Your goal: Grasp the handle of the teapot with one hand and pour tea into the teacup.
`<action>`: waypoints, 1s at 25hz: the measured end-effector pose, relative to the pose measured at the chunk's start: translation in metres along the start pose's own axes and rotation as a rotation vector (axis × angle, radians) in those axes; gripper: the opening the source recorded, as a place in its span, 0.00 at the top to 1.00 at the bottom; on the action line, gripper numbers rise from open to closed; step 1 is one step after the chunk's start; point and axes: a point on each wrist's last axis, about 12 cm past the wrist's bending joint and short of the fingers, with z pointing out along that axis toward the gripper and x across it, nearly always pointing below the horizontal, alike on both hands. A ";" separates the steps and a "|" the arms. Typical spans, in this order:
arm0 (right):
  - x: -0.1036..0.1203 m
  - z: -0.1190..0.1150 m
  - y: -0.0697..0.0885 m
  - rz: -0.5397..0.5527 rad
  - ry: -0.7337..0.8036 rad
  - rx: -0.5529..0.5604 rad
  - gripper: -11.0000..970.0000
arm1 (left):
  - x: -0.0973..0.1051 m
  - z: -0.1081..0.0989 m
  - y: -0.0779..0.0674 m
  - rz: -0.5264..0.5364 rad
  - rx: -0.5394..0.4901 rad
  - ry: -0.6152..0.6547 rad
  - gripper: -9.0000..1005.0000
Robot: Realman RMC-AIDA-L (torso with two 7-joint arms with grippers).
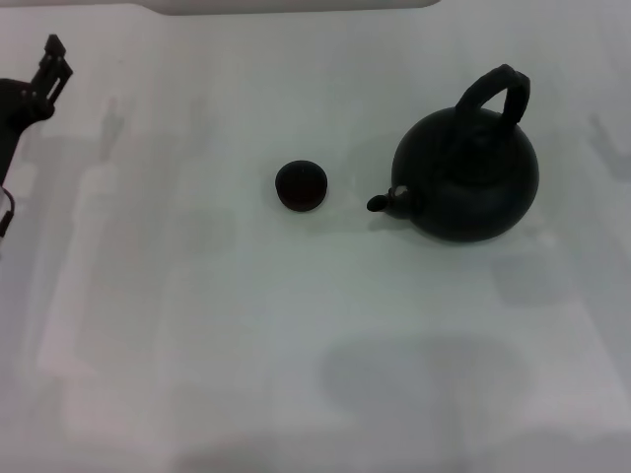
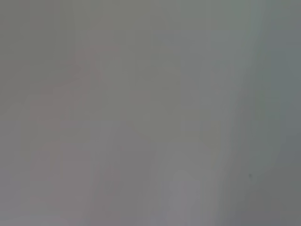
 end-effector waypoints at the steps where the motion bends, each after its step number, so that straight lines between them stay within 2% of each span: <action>1: -0.001 0.001 -0.001 -0.001 -0.003 0.008 0.10 | -0.001 0.001 0.001 0.005 -0.003 -0.003 0.12; 8: 0.000 0.003 -0.011 0.013 0.005 0.087 0.10 | -0.008 0.008 0.008 0.020 -0.028 -0.025 0.12; 15: -0.002 0.008 -0.012 0.012 -0.006 0.105 0.10 | -0.010 0.012 0.010 0.086 -0.031 -0.023 0.12; 18: -0.004 0.011 -0.011 -0.025 -0.010 0.099 0.10 | -0.009 0.011 0.008 0.113 -0.026 -0.020 0.12; 21: -0.005 0.015 -0.008 -0.075 -0.016 0.087 0.10 | -0.007 0.009 0.008 0.114 -0.026 -0.013 0.12; 25: -0.007 0.018 -0.007 -0.076 -0.027 0.085 0.10 | -0.006 0.006 0.008 0.109 -0.032 -0.014 0.12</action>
